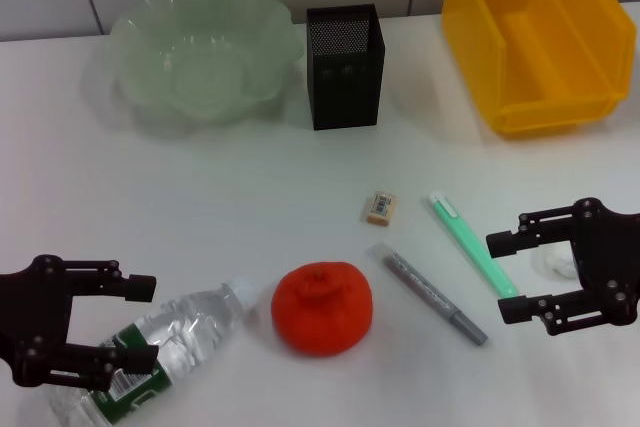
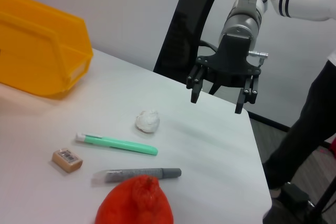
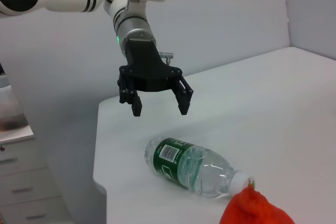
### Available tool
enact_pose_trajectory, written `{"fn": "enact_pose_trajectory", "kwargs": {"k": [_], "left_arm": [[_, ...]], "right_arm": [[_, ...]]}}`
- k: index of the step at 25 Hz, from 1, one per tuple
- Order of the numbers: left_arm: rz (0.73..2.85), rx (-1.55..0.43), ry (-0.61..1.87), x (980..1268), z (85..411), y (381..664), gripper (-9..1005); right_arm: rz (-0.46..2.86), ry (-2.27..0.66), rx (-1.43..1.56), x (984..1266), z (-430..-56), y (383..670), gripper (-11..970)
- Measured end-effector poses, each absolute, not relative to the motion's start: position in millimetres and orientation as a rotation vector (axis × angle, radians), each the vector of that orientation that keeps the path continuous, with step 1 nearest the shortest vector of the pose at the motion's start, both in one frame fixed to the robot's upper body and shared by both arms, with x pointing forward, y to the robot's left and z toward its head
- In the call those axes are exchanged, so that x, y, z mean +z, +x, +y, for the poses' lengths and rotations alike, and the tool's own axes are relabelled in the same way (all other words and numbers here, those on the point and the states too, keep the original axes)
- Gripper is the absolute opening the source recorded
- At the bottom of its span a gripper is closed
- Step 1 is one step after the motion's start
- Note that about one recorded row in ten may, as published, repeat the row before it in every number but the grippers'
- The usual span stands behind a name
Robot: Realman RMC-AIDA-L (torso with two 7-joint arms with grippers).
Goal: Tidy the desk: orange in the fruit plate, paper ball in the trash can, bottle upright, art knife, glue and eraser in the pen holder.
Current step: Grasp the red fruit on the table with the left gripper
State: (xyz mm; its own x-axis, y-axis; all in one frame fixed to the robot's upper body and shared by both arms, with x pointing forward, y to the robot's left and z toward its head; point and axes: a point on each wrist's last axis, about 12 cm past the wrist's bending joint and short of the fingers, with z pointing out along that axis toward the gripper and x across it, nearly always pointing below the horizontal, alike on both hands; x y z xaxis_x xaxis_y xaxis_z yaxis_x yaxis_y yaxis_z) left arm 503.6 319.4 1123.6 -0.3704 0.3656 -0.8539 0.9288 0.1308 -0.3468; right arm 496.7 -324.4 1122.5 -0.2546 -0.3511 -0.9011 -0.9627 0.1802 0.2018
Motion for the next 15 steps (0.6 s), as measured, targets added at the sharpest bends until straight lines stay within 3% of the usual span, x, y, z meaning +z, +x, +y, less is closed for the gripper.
{"fn": "enact_pose_trajectory", "kwargs": {"k": [15], "left_arm": [[1.82, -1.221, 1.241, 1123.4, 319.3, 503.7, 783]], "right_arm": [[1.732, -1.248, 1.068, 1121.4, -324.5, 495.4, 693]]}}
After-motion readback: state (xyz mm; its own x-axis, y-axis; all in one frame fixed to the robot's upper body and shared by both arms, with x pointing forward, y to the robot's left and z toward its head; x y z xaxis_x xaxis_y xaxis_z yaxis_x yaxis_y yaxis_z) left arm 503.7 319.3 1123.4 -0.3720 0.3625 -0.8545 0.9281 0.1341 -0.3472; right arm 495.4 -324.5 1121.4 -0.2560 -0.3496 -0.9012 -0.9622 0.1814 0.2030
